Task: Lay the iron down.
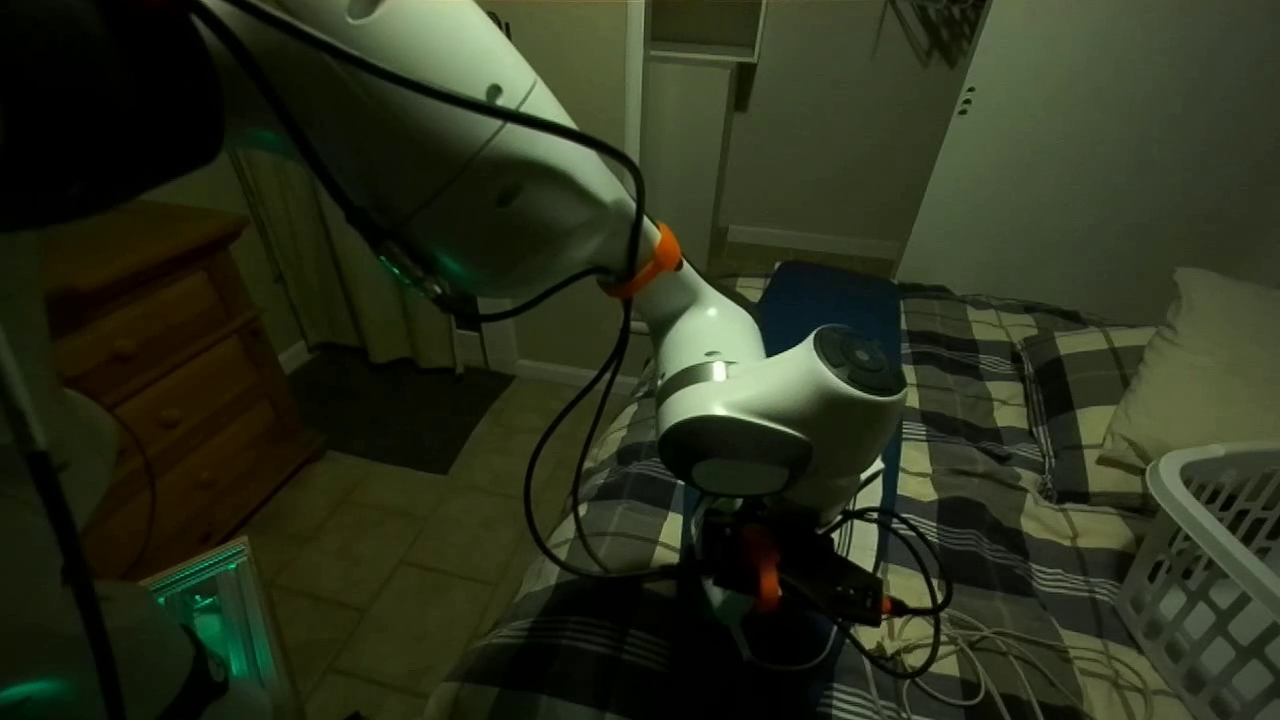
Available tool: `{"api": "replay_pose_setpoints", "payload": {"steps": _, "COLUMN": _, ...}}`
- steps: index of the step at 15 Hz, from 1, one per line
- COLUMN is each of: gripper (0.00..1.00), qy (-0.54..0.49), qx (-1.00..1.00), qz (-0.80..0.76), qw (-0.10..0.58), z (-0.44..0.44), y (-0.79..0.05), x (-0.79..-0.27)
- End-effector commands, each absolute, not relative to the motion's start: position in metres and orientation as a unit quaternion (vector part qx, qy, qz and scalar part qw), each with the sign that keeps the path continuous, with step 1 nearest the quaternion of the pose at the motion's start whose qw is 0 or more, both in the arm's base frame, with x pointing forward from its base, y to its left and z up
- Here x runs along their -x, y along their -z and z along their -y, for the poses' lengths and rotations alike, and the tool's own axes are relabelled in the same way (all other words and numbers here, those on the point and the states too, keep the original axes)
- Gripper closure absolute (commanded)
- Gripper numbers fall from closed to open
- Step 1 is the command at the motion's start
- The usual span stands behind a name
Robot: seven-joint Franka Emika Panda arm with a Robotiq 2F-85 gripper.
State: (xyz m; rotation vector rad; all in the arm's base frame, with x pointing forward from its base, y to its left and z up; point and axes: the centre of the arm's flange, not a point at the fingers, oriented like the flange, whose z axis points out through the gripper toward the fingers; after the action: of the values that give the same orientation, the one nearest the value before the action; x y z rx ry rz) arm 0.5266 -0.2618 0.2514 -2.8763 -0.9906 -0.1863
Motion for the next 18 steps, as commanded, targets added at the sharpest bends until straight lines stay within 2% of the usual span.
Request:
{"api": "replay_pose_setpoints", "payload": {"steps": 1, "gripper": 0.85, "qy": 0.060, "qx": 0.946, "qz": 0.318, "qw": 0.029, "z": 0.268, "y": -0.270, "x": -0.546}}
{"api": "replay_pose_setpoints", "payload": {"steps": 9, "gripper": 0.85, "qy": -0.020, "qx": 0.965, "qz": 0.255, "qw": -0.066, "z": 0.279, "y": -0.304, "x": -0.582}}
{"api": "replay_pose_setpoints", "payload": {"steps": 18, "gripper": 0.85, "qy": 0.009, "qx": 0.964, "qz": 0.261, "qw": -0.048, "z": 0.296, "y": -0.269, "x": -0.628}}
